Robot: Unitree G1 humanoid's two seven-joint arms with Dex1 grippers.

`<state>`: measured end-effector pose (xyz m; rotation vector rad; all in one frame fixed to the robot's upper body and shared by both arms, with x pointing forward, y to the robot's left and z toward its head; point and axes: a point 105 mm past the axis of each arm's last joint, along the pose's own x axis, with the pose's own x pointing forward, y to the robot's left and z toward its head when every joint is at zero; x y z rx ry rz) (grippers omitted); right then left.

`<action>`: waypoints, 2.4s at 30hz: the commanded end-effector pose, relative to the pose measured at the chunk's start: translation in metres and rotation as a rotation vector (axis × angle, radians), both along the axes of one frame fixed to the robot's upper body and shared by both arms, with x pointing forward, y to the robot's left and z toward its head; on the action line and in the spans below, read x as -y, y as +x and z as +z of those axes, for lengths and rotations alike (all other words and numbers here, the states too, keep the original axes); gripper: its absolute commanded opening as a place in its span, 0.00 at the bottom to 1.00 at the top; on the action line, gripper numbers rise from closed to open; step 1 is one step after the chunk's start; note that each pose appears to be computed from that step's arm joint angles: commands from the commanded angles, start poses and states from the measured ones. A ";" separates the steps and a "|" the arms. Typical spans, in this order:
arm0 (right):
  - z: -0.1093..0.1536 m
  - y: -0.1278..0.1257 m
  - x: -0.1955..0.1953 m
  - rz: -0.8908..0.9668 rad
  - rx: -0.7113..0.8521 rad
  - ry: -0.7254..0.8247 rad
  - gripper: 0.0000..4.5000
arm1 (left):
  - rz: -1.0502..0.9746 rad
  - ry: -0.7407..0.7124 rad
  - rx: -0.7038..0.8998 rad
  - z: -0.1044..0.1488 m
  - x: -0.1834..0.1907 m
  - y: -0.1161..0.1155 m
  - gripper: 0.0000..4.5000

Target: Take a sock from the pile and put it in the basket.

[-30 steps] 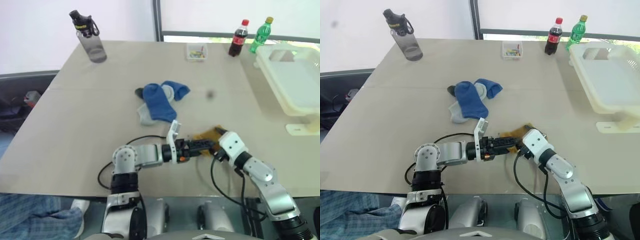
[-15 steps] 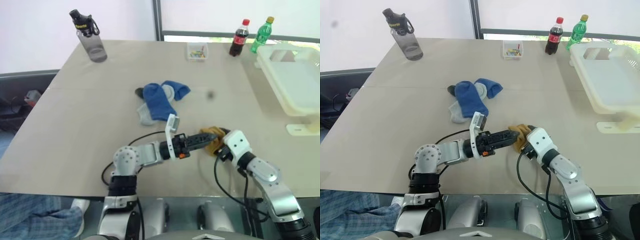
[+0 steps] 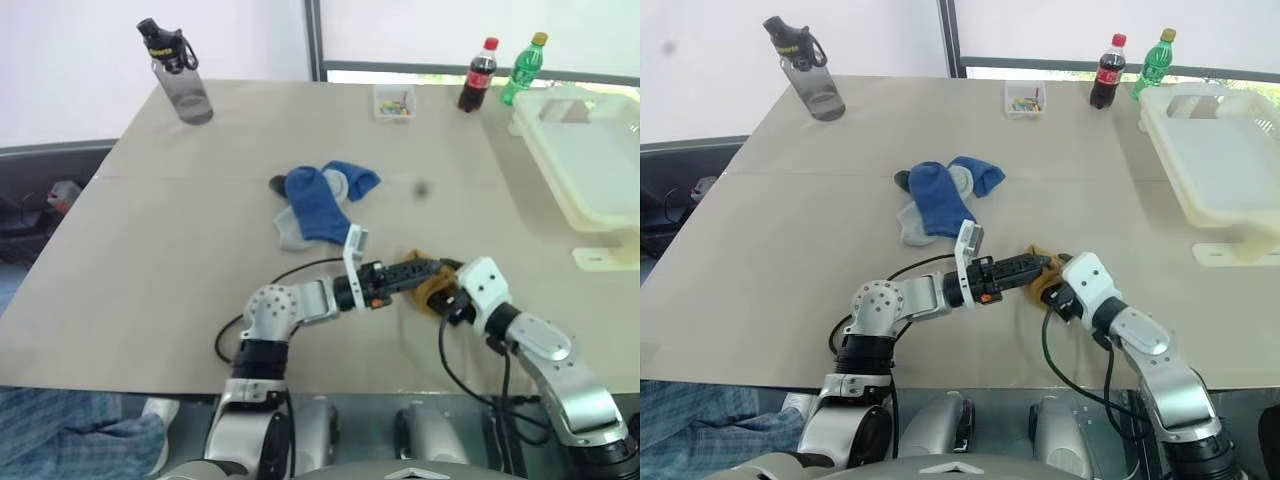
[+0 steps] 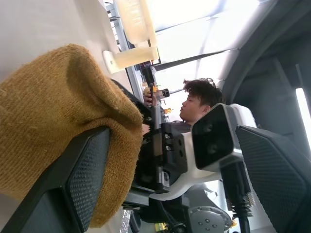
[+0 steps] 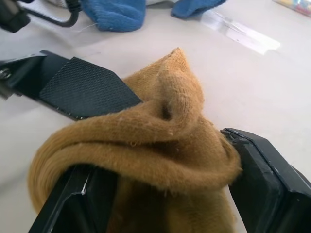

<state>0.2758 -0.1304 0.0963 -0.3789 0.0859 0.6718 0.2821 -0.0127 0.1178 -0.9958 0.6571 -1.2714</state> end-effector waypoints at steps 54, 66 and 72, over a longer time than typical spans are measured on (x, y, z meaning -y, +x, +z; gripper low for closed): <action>-0.018 -0.005 0.042 -0.148 -0.513 0.029 0.99 | -0.156 0.173 0.531 0.022 -0.043 -0.029 1.00; -0.034 -0.017 0.035 -0.099 -0.565 0.018 0.99 | 0.002 0.336 0.803 0.027 -0.082 -0.019 1.00; -0.037 -0.016 0.035 -0.105 -0.578 0.028 0.63 | 0.074 0.378 0.923 0.030 -0.084 -0.010 1.00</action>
